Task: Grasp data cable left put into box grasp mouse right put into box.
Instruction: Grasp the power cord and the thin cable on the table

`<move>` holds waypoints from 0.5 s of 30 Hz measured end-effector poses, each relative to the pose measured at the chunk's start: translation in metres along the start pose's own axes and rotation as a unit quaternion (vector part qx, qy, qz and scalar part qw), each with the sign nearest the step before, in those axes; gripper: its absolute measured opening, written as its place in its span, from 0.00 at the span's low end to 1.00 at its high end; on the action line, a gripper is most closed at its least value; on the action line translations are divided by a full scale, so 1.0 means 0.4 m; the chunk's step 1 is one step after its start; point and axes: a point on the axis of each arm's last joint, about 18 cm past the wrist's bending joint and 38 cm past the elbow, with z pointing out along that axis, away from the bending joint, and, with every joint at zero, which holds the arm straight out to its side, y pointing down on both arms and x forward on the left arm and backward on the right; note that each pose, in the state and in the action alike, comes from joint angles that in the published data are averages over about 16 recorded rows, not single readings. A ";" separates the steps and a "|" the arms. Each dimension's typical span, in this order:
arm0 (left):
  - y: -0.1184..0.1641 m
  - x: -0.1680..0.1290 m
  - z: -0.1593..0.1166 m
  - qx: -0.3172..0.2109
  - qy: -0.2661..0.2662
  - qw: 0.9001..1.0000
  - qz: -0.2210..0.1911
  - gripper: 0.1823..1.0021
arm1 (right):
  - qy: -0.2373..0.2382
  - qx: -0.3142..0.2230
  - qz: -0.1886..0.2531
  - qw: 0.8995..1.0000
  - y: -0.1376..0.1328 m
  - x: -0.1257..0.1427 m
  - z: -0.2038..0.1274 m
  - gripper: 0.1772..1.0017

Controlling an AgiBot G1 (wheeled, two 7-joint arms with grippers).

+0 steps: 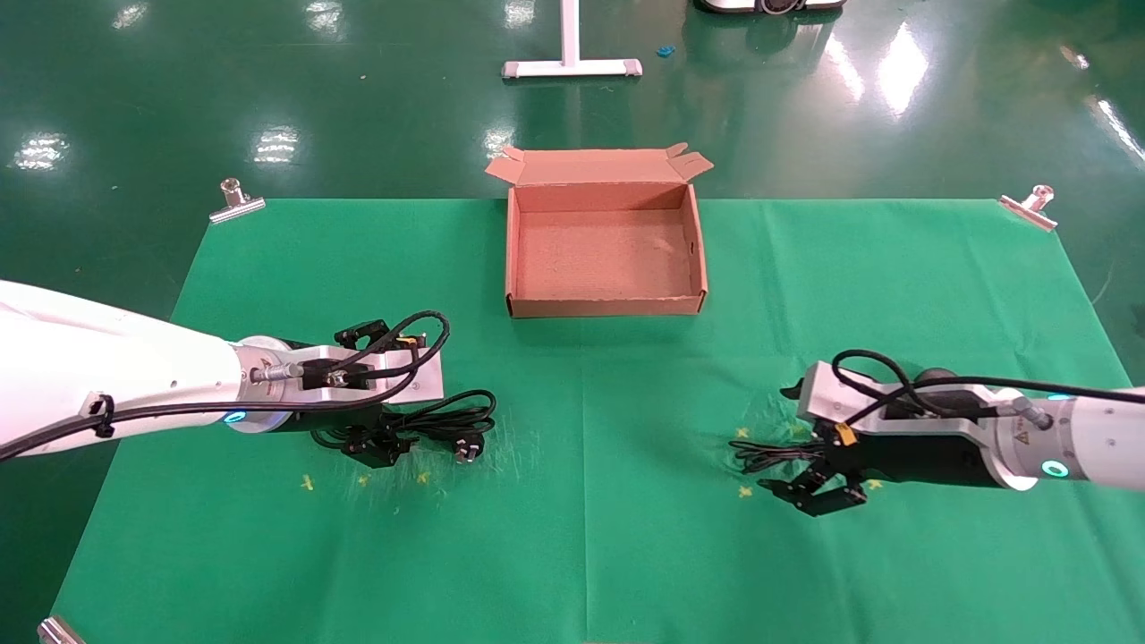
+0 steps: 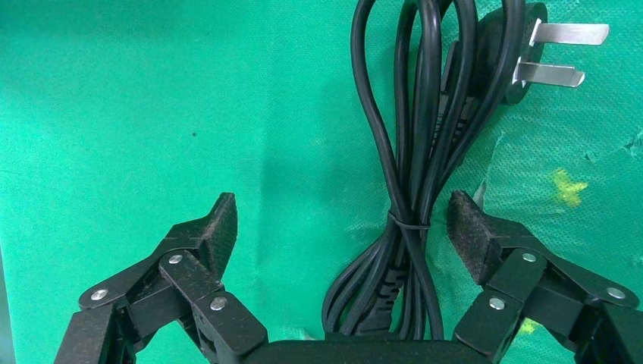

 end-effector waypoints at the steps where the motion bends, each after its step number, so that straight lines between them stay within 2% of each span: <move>1: 0.000 0.000 0.000 0.000 0.000 1.000 0.000 0.99 | 0.000 0.000 0.000 1.000 0.000 0.000 0.000 0.99; 11: 0.000 0.000 0.000 0.000 0.000 1.000 0.000 0.91 | -0.001 0.002 0.000 1.000 -0.001 -0.003 -0.004 0.92; 15: 0.000 0.000 0.000 0.000 0.000 1.000 0.000 0.84 | -0.001 0.003 0.000 1.000 -0.001 -0.005 -0.005 0.85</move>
